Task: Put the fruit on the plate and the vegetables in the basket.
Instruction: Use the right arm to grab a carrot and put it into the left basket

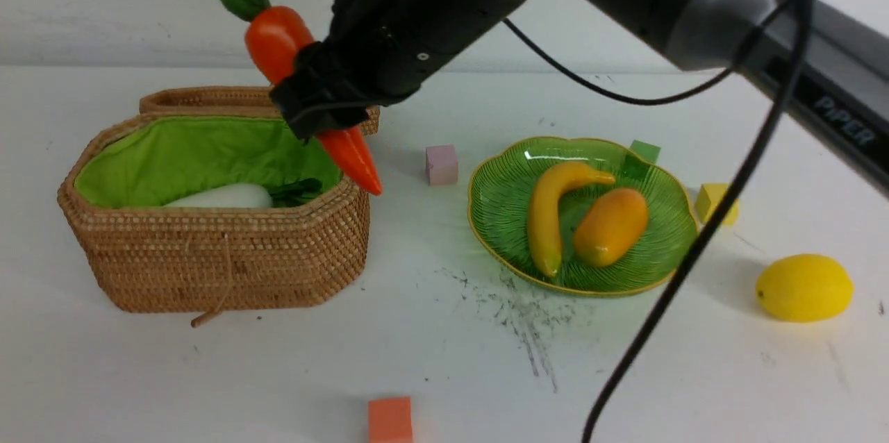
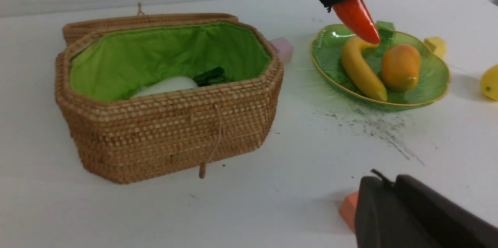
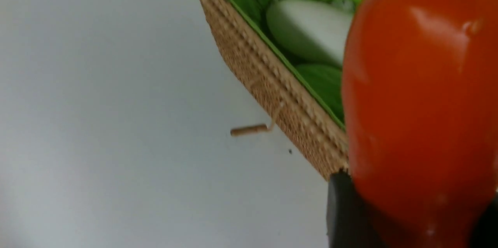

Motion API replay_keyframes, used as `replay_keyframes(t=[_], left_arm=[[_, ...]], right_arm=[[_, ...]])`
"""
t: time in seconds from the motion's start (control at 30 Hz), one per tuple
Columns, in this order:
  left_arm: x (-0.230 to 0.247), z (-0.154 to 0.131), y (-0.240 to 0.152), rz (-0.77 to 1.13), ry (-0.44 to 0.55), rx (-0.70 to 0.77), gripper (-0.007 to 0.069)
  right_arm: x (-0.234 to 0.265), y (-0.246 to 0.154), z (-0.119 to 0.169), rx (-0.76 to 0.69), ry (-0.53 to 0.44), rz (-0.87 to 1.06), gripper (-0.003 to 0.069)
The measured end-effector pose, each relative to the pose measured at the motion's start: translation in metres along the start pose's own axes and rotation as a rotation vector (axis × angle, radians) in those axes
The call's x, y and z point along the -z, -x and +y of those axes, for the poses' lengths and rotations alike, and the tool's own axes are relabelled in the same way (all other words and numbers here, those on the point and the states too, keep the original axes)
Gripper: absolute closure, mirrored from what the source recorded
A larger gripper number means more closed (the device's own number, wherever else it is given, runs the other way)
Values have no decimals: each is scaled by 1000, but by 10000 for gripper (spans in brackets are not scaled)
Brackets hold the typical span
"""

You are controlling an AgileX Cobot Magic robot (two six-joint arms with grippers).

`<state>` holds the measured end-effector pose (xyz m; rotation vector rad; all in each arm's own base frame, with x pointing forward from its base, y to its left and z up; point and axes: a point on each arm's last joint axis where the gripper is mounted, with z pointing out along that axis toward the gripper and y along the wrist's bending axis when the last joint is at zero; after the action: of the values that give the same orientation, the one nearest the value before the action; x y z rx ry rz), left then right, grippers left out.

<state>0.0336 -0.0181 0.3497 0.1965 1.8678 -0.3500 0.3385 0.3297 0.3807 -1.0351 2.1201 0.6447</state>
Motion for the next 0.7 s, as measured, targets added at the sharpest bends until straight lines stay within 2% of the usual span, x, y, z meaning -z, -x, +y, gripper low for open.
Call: replay_keyframes(t=[0.3,0.53,0.7], left_arm=[[0,7,1,-19,78,71,586],[1,10,2,-26,104,76,586],[1,10,2,-27,110,74,586]], right_arm=[[-41,19,-6,-7,61,-219,361],[-57,16,-5,31,110,-249,361],[-61,17,-7,70,103,-281,361]])
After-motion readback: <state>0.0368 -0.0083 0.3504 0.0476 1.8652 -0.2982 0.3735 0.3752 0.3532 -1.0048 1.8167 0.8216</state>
